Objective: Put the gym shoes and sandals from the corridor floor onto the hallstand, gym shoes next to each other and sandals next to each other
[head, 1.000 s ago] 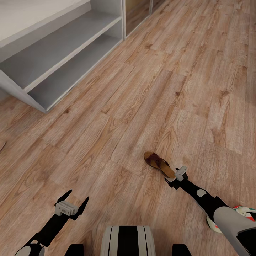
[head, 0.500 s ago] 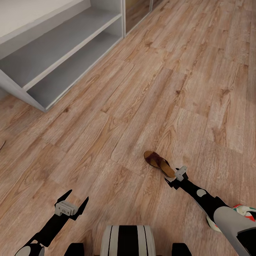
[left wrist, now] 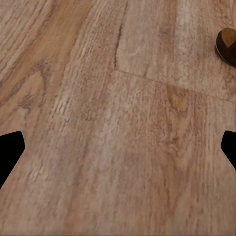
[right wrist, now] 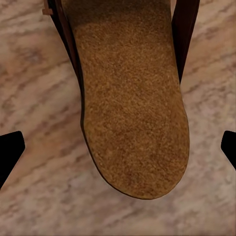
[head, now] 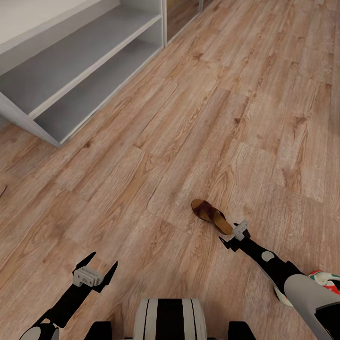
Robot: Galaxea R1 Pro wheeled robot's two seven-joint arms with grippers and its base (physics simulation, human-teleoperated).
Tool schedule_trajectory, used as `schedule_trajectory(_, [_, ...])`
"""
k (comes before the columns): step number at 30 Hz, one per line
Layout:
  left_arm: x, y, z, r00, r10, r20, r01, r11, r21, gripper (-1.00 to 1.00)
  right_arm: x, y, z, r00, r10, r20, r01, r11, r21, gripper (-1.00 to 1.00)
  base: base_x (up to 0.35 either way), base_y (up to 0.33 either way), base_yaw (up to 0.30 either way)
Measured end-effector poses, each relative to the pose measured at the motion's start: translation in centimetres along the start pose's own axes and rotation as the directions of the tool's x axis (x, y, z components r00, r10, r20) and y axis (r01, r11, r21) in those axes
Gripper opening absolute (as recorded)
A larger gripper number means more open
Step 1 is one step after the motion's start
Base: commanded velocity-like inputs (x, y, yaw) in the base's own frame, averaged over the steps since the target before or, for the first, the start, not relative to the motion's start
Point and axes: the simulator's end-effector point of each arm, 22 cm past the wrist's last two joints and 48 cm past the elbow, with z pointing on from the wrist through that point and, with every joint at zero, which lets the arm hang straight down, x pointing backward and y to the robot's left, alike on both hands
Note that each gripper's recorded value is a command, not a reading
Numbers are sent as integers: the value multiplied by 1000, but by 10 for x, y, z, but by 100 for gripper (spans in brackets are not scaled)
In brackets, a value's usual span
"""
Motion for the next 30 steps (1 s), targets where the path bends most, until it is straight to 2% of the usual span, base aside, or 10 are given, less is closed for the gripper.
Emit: schedule_trajectory(30, [1,0,0,1000,-1,-1,1,1000,1,100,6,-11,-4,1000,-7,-10,7,1000,14,100,0,0,0])
